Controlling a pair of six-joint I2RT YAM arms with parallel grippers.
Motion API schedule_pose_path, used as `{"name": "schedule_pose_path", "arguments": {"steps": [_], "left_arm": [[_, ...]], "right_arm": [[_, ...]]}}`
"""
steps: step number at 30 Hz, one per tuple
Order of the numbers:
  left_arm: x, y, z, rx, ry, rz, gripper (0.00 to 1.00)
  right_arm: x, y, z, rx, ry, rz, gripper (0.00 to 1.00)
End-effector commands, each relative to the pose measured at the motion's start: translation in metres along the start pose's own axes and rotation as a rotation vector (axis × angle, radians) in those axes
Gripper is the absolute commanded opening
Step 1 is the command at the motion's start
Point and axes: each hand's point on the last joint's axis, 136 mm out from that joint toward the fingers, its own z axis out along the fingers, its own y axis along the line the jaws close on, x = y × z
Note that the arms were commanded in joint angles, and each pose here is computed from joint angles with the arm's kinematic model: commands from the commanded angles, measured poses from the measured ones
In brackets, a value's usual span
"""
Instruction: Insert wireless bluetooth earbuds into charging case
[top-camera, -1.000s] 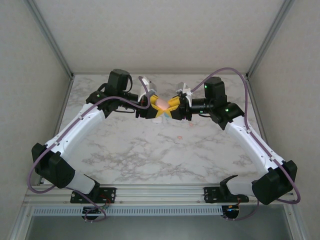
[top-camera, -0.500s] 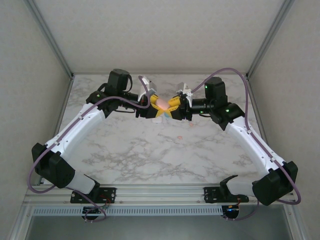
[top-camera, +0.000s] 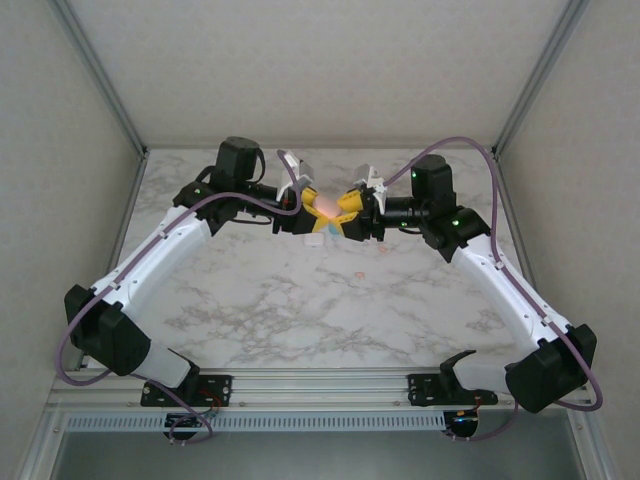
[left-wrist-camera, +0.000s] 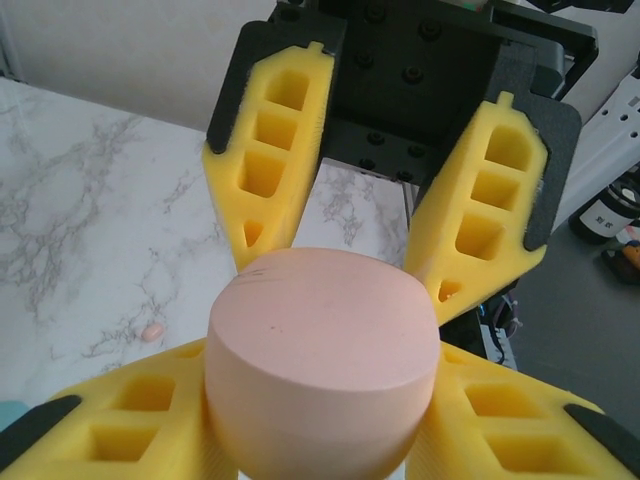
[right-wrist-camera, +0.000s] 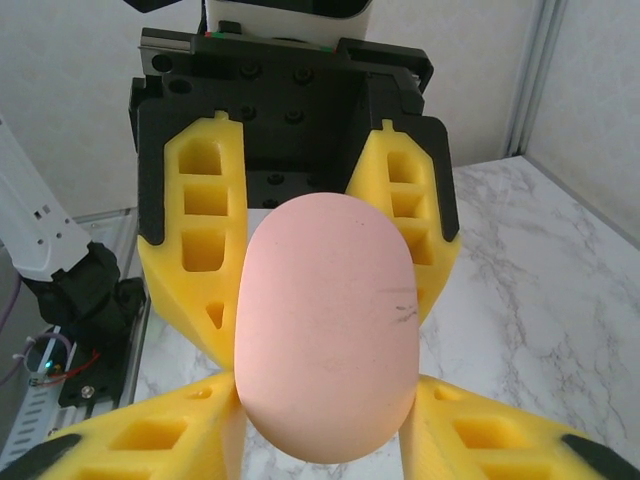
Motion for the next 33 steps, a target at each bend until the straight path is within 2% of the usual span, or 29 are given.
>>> {"name": "schedule_pose_path", "arguments": {"steps": [1,4,11,25,33], "left_arm": [[-0.012,-0.019,0.003,0.047,-0.036,0.064,0.24],[-0.012,-0.022,0.001,0.031,-0.053,0.107,0.22],[-0.009,-0.028,-0.001,0.021,-0.061,0.170,0.18],[-0.006,-0.022,-0.001,-0.022,-0.059,0.163,0.13],[-0.013,-0.007,-0.001,-0.108,-0.147,0.143,0.14]], "right_arm": [[-0.008,-0.009,-0.003,0.061,-0.009,0.012,0.46],[-0.011,-0.012,-0.005,0.079,-0.019,0.053,0.50],[-0.020,-0.019,-0.011,0.093,-0.044,0.130,0.53],[-0.035,-0.035,-0.017,0.084,-0.076,0.277,0.58],[-0.043,-0.059,-0.017,0.168,-0.077,0.424,0.64]]}}
